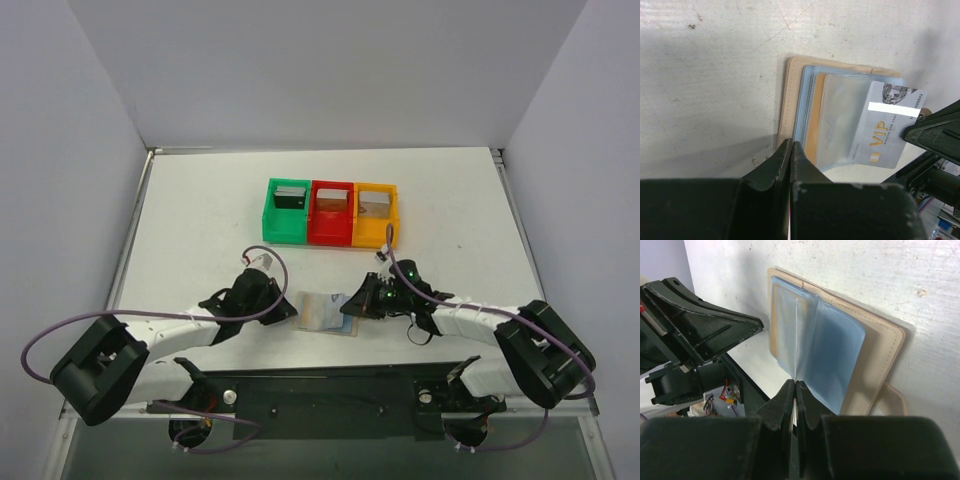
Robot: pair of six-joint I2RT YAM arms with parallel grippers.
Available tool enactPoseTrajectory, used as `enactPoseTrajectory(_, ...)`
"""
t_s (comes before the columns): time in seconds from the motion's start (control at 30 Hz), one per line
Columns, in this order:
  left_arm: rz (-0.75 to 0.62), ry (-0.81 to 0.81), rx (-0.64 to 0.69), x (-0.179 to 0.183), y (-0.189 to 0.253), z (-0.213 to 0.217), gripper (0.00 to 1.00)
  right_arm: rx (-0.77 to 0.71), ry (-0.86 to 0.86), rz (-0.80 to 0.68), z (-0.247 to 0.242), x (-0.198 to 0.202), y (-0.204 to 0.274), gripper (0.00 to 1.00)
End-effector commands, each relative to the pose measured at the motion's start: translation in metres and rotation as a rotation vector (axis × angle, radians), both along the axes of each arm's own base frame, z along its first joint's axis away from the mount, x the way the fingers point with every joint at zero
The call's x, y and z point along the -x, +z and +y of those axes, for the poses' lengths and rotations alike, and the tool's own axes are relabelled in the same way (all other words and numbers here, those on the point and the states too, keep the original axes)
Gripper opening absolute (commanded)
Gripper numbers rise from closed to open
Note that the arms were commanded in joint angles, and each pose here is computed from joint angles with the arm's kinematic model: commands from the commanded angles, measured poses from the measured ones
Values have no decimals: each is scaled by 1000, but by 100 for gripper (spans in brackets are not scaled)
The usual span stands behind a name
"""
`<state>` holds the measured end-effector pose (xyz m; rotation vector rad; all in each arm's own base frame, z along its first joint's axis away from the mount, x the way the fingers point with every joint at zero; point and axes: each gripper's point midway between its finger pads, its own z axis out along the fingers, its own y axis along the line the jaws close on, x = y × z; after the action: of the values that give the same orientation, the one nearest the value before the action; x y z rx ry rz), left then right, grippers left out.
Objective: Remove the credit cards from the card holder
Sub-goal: Remove the credit card from the card holder.
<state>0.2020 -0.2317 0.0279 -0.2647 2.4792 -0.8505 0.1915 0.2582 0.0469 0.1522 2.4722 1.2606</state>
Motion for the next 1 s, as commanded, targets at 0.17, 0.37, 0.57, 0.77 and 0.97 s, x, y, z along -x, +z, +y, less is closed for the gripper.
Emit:
enactPoseTrajectory(0.17, -65, -5, 46, -7, 25, -4, 0, 68, 5, -38, -14, 4, 5, 0)
enactPoseTrajectory(0.37, -106, 4, 64, -10, 41, -3, 3, 82, 2, -70, -20, 5, 14, 0)
enactPoseTrajectory(0.57, -124, 3, 72, -11, 52, -3, 10, 96, 2, -95, -24, 6, 21, 0)
enactPoseTrajectory(0.77, -206, -24, 139, -16, 93, -7, 20, 107, 57, -185, -25, 6, 57, 0)
enactPoseTrajectory(0.97, -313, -115, 305, -16, 150, -16, 40, 54, 224, -246, -14, 22, 111, 0)
